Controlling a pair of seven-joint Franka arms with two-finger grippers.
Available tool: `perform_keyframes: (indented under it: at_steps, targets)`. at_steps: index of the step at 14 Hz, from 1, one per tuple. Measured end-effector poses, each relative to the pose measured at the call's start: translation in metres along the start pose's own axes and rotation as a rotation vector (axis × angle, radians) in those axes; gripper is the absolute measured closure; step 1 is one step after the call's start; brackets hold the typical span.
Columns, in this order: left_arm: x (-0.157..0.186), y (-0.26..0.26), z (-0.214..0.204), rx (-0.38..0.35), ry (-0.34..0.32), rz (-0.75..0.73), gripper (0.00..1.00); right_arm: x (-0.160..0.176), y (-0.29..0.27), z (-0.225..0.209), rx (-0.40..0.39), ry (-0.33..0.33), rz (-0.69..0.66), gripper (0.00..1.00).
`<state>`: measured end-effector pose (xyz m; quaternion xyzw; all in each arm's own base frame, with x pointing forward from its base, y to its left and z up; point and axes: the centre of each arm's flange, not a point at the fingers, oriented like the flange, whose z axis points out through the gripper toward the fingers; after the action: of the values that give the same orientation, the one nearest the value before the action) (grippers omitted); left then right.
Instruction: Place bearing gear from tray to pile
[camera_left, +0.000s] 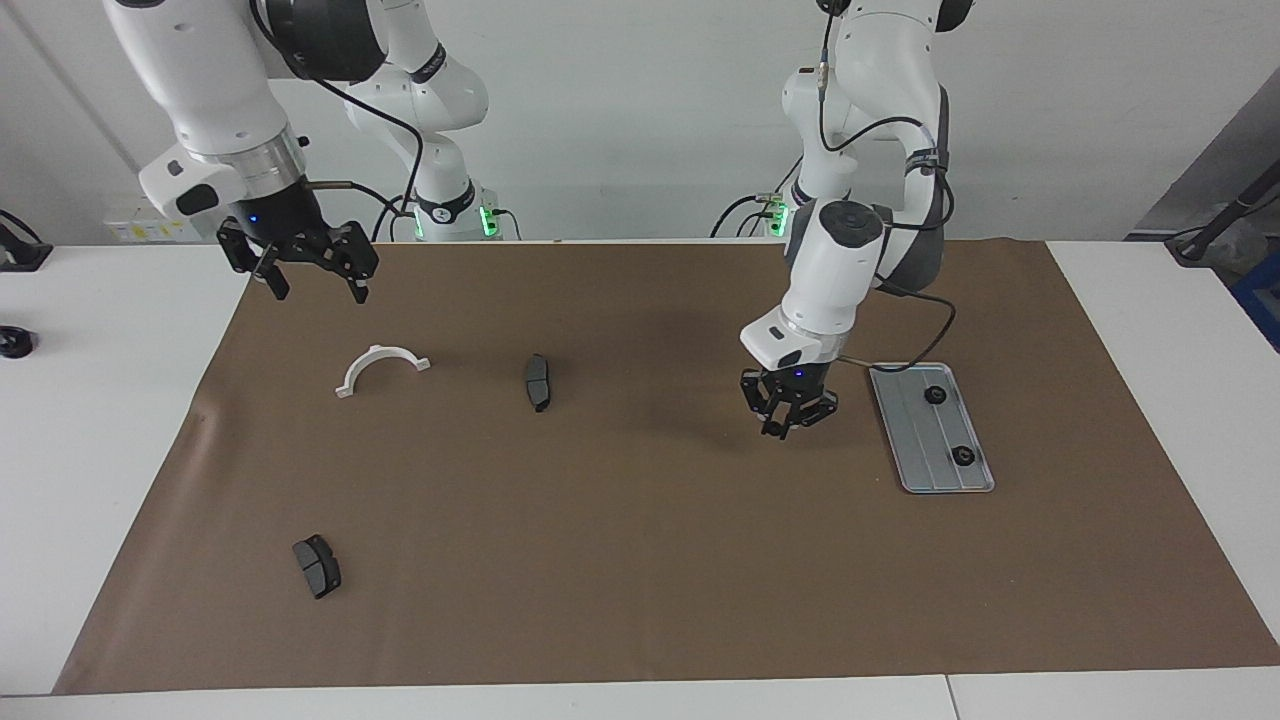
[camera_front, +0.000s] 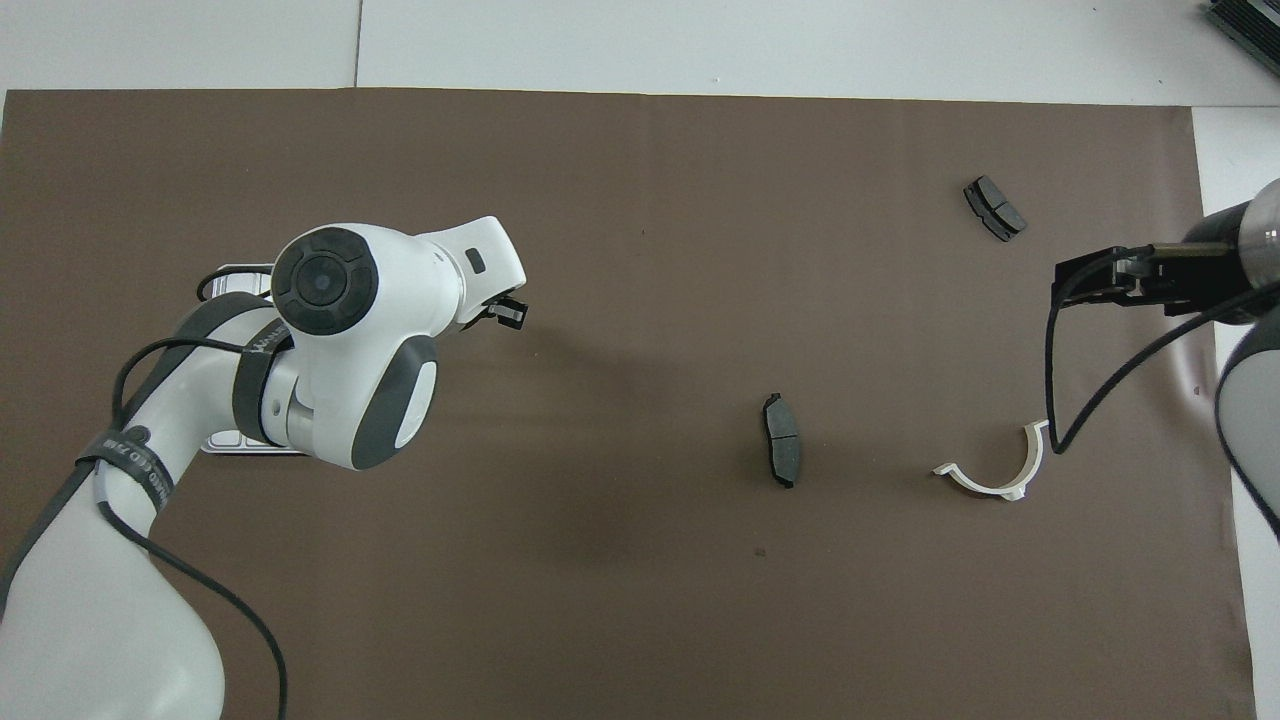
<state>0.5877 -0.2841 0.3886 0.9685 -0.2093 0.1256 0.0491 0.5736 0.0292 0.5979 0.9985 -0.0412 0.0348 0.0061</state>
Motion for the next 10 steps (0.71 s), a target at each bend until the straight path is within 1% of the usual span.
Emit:
perform_keyframes:
  at_steps: [2, 3, 5, 7, 9, 10]
  targets:
    - [0.025, 0.021, 0.009, -0.039, 0.029, -0.005, 0.77, 0.014, -0.017, 0.025, 0.000, 0.012, -0.007, 0.00]
    - [0.034, 0.029, 0.017, -0.048, 0.043, -0.001, 0.77, 0.020, -0.024, 0.038, 0.002, 0.011, -0.012, 0.00]
    - [0.050, 0.043, 0.036, -0.060, 0.094, 0.006, 0.77, 0.030, -0.039, 0.062, 0.028, 0.006, -0.005, 0.00]
    - [0.055, 0.070, 0.052, -0.087, 0.157, 0.025, 0.77, 0.037, -0.049, 0.082, 0.035, 0.010, 0.004, 0.00]
    - [0.051, 0.102, 0.060, -0.110, 0.166, 0.047, 0.77, 0.041, -0.057, 0.100, 0.035, 0.011, 0.018, 0.00]
    - [0.050, 0.108, 0.061, -0.113, 0.166, 0.050, 0.77, 0.041, -0.062, 0.109, 0.035, 0.014, 0.018, 0.00]
